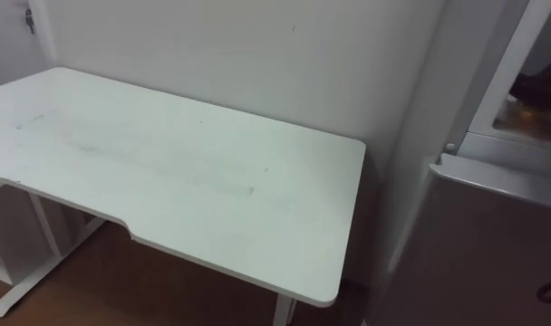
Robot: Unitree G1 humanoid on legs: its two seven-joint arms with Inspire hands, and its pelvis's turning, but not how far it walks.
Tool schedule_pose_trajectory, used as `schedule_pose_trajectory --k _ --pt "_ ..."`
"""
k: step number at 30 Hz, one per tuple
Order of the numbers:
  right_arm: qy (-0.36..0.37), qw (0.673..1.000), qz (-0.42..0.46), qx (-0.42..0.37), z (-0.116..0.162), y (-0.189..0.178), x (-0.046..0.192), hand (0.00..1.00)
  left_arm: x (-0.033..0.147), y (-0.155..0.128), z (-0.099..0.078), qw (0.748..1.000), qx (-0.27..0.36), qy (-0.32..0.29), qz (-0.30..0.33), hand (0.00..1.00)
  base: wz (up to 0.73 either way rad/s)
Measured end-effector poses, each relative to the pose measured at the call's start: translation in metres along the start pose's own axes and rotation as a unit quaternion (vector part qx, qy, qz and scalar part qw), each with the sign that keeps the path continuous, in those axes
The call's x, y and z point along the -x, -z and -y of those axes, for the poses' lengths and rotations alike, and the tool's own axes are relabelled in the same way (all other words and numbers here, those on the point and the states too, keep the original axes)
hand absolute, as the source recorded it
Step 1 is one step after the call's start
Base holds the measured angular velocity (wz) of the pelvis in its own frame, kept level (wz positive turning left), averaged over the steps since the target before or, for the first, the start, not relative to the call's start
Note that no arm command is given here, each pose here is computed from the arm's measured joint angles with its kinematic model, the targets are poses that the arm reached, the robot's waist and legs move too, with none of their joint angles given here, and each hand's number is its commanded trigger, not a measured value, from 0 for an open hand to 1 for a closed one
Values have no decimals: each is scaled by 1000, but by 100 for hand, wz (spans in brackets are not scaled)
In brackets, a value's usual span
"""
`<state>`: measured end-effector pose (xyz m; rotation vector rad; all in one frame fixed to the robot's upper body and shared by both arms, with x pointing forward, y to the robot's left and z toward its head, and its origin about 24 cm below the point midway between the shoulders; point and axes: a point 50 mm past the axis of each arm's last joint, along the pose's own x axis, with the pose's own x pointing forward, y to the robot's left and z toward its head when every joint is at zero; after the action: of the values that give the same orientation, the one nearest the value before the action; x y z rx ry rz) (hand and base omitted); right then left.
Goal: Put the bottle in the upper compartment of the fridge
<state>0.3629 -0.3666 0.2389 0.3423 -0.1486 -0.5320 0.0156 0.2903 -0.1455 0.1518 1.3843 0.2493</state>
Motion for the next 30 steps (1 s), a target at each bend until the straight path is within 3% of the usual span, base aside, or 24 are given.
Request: schedule_pose_trajectory --k 12,20,22,30 --pt "-32 997 -26 -65 3 -5 0 0 -1 -24 -2 1000 23 -6 21 0 0" --pt "-53 995 -21 -78 7 -10 0 0 -3 -50 2 996 68 7 53 0 -3" --pt "-63 995 -24 -77 6 -10 0 0 -3 -56 -1 993 104 10 61 0 -7" --pt "-80 993 -63 -67 2 -2 1 0 -4 -55 3 987 153 25 49 0 -9"
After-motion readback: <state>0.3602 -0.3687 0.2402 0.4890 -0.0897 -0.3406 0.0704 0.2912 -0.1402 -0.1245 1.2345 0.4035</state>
